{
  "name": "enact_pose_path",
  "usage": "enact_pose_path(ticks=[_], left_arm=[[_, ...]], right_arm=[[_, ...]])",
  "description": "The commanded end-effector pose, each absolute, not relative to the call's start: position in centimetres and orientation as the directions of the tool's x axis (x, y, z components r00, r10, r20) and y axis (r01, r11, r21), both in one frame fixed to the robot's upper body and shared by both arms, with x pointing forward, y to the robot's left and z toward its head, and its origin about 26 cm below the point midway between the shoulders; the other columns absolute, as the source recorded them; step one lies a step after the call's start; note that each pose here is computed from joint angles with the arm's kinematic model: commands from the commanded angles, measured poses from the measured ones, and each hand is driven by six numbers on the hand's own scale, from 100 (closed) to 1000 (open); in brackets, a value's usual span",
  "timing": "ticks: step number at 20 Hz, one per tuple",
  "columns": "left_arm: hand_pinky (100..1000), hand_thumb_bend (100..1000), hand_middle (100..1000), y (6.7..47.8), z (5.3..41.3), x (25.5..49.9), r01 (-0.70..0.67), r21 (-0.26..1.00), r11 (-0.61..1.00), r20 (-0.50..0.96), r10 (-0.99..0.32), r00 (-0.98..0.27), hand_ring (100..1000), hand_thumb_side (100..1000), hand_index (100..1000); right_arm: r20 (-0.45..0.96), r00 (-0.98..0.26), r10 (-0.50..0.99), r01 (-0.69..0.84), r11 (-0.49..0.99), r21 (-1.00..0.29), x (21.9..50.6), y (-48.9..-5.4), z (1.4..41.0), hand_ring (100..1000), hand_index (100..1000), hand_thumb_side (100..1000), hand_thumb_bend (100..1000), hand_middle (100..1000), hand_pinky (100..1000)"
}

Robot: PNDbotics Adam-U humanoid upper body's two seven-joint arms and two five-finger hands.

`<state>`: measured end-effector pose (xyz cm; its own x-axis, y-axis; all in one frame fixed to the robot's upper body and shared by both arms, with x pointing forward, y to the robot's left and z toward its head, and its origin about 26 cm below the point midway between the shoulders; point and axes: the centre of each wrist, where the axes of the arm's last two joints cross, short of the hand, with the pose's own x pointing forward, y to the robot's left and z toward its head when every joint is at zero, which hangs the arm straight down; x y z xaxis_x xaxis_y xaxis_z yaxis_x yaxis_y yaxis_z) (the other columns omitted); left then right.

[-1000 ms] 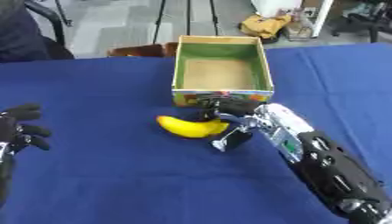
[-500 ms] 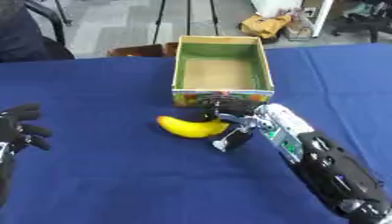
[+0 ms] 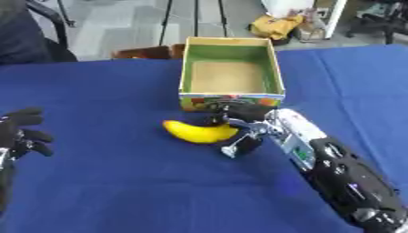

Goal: Pick up objects on the table and place them in the box.

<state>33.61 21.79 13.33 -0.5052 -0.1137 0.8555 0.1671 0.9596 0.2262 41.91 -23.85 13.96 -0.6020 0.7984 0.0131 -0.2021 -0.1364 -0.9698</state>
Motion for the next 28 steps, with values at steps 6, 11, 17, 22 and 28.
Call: enact_pose_path(ticks=[6, 11, 17, 22, 28], left_arm=[[447, 645, 767, 21.9, 14.4, 33.6, 0.16, 0.231, 0.96, 0.836, -0.111, -0.537, 541, 817, 672], [447, 645, 766, 21.9, 14.4, 33.6, 0.158, 0.231, 0.96, 0.837, -0.113, -0.535, 541, 816, 672], [447, 646, 766, 22.1, 14.2, 33.6, 0.153, 0.233, 0.961, 0.839, -0.119, -0.53, 541, 816, 672], [447, 646, 766, 22.2, 14.1, 33.6, 0.15, 0.234, 0.961, 0.84, -0.122, -0.529, 541, 816, 672], [448, 647, 766, 22.3, 14.1, 33.6, 0.146, 0.234, 0.961, 0.839, -0.124, -0.53, 541, 816, 672]], right_arm=[[-0.014, -0.598, 0.801, -0.155, -0.133, -0.979, 41.8, -24.3, 15.4, 928, 446, 250, 100, 753, 626], [-0.019, -0.611, 0.791, -0.118, -0.115, -0.986, 41.4, -24.1, 16.7, 928, 447, 234, 100, 755, 627], [-0.03, -0.626, 0.779, -0.087, -0.108, -0.99, 40.8, -23.9, 17.8, 926, 451, 226, 100, 757, 630], [-0.047, -0.624, 0.78, -0.058, -0.106, -0.993, 40.5, -24.5, 18.9, 922, 452, 223, 100, 758, 636], [-0.088, -0.587, 0.805, -0.011, -0.116, -0.993, 40.2, -26.6, 20.4, 911, 456, 226, 100, 759, 648]])
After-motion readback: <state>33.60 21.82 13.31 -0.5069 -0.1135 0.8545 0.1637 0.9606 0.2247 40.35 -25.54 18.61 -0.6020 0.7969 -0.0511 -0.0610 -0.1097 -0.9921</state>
